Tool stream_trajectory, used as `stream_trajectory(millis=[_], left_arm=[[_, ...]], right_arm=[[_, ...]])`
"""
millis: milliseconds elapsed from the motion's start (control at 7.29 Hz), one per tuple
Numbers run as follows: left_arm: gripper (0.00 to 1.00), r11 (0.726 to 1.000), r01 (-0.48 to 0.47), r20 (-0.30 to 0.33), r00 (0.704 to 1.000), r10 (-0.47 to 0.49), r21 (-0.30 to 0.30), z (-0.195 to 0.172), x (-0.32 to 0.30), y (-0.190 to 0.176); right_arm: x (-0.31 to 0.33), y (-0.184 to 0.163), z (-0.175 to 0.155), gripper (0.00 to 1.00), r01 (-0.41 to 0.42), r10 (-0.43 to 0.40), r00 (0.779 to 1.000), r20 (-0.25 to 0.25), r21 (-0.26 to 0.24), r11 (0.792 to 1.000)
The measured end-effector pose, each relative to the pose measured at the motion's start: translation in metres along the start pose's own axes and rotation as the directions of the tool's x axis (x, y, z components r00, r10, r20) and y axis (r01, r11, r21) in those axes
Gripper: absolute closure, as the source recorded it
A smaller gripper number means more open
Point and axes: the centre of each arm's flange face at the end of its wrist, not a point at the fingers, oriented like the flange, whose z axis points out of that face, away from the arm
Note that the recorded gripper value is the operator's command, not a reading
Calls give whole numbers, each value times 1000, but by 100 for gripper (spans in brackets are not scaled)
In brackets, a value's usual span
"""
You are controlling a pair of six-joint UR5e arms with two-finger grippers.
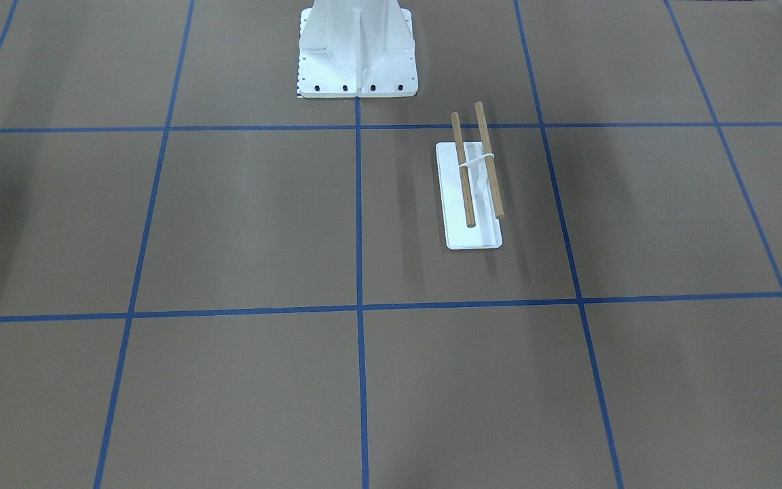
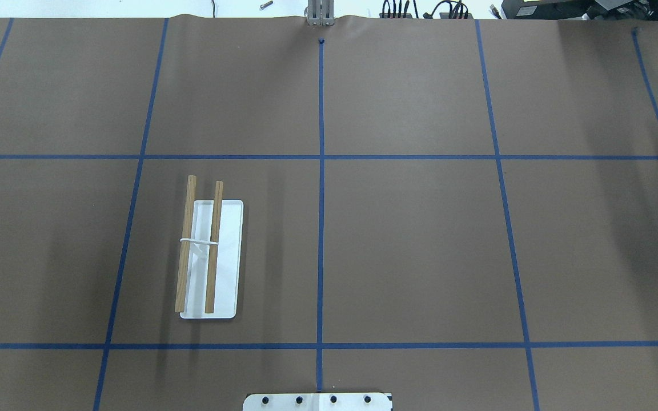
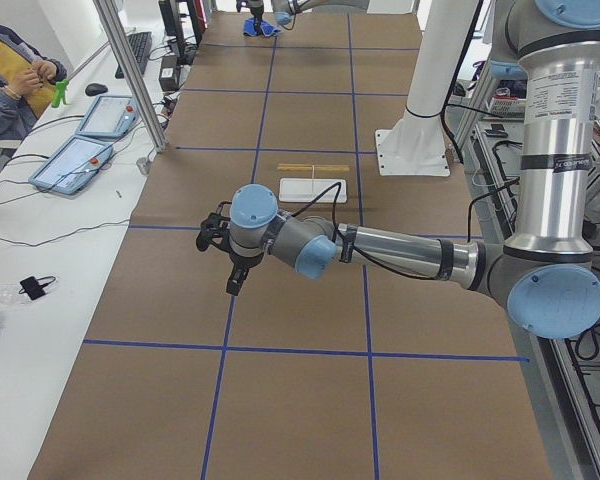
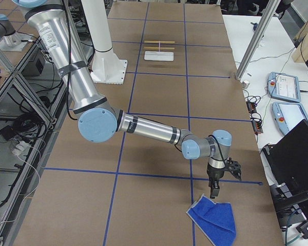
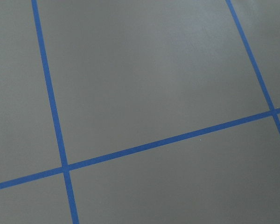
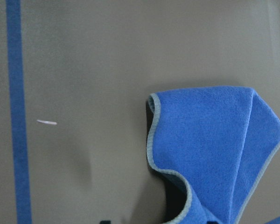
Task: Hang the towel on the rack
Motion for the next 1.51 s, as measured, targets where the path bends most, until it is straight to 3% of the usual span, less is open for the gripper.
stream_trajectory(millis=[412, 824, 1098, 1510], left_arm=[[1, 1000, -1, 0, 1000, 1, 1, 0, 0, -2], [1, 1000, 1, 0, 1000, -1, -1, 1, -1, -2], [1, 1000, 0, 0, 1000, 0, 0, 1, -1, -3], [1, 1000, -3, -1, 1000, 3, 3, 0, 0, -3]], right_arm=[[13, -3, 25, 30, -95, 96, 995, -24, 34, 995], [14, -3, 36, 44, -161, 162, 987, -5, 68, 985], [13, 4, 44, 100, -154, 155, 988, -6, 65, 986], [19, 10, 49, 100, -95, 96, 995, -15, 58, 994]])
